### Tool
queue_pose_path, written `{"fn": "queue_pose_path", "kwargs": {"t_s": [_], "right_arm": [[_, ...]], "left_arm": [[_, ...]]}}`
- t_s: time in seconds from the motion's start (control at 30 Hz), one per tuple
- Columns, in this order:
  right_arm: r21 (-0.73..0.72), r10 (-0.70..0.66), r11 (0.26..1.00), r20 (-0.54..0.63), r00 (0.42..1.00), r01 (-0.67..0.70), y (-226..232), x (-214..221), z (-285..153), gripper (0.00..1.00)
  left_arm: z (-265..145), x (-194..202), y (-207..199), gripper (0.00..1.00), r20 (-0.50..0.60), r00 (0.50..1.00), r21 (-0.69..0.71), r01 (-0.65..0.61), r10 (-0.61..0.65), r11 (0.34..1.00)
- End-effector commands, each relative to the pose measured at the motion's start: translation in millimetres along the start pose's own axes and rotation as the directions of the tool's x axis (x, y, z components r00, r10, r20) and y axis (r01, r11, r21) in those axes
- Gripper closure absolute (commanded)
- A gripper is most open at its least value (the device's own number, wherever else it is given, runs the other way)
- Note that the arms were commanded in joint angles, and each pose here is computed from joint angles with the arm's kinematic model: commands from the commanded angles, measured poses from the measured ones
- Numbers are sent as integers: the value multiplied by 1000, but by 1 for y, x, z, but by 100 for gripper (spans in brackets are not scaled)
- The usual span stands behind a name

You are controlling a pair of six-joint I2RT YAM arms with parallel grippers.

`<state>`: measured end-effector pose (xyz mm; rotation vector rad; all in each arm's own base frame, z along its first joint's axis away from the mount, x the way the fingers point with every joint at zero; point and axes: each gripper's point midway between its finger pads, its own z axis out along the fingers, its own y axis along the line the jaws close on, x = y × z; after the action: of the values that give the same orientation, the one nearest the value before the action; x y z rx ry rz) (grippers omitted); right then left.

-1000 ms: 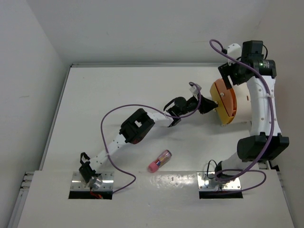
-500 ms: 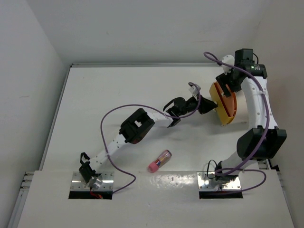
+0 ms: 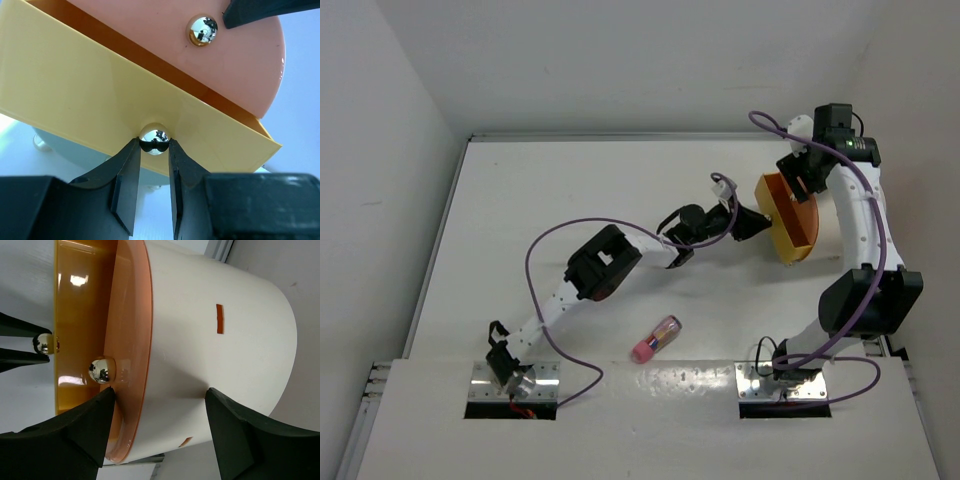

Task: Sort the stationery into containers
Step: Open the drawer in the storage box.

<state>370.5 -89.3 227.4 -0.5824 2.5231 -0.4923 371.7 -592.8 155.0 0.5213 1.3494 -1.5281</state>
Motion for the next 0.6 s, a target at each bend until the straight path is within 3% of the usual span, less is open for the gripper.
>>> {"fn": "queue_pose_path", "kwargs": {"t_s": [0.0,0.57], "right_arm": [[46,18,999,51,999,-21,-12,-9,-14,28],[30,49,998,41,998,-50,-13,-6,-11,28]], "left_arm": [[1,-56,-31,100,93,994,75,-55,48,996],[-37,-68,-23,100,64,997,26,-40,38,999]]}}
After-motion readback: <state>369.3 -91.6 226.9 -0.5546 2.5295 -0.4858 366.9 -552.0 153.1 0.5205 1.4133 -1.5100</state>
